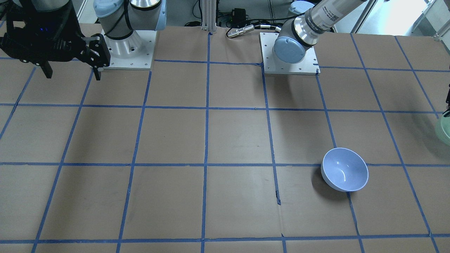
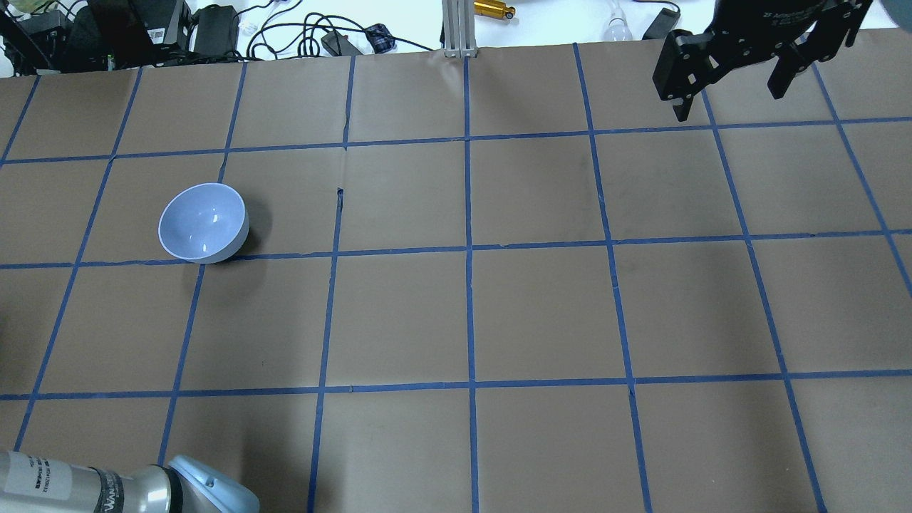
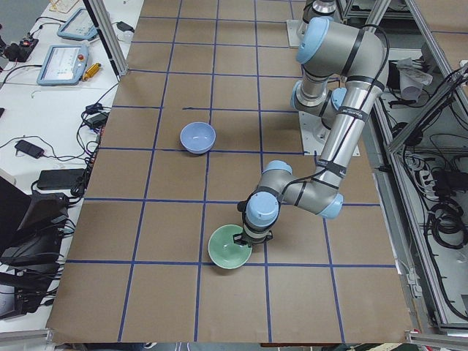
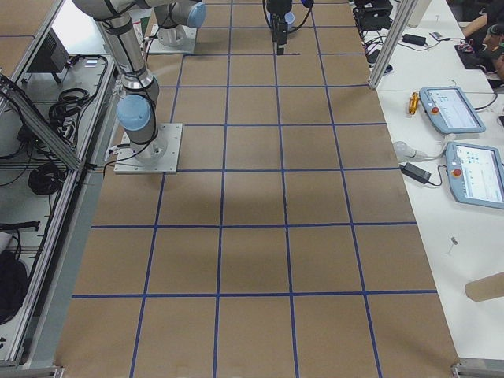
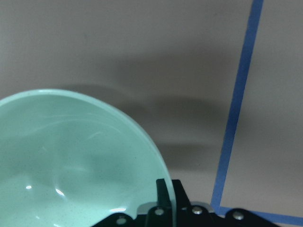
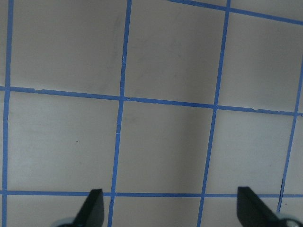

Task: Stack green bowl on blue bowl
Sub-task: 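Close the left gripper on the mint green bowl rim, then lift the green bowl with the left gripper toward the blue bowl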

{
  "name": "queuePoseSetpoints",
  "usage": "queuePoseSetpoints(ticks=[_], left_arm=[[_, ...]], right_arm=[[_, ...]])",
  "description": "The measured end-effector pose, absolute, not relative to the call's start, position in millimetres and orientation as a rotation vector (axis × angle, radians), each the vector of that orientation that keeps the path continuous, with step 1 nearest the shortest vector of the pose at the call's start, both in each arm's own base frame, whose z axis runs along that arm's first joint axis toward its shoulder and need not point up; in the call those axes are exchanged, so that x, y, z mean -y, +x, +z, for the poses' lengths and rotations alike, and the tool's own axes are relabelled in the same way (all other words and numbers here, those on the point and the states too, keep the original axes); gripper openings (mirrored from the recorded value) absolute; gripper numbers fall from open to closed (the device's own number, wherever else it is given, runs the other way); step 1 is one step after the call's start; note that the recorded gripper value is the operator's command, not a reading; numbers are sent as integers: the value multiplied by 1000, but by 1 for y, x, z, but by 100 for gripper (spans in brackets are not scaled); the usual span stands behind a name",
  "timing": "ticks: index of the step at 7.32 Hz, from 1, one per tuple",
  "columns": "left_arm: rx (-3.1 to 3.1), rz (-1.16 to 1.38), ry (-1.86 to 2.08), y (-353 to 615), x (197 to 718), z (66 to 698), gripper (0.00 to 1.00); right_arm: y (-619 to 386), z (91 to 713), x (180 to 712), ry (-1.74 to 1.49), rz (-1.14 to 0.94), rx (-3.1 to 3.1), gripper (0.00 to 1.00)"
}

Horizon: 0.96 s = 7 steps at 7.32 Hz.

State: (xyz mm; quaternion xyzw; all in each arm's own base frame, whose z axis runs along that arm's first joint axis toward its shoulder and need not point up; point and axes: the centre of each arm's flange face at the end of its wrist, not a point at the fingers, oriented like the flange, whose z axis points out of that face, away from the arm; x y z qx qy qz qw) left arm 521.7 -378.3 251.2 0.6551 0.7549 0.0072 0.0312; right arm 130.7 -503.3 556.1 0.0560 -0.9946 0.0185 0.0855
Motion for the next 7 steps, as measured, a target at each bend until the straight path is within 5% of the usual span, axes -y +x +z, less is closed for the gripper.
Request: queuePoseSetpoints(ticks=[7], left_arm=[[-2221,3,2092,405,457,344,0]], right_arm=[[130,556,503,166,55,2965,100]])
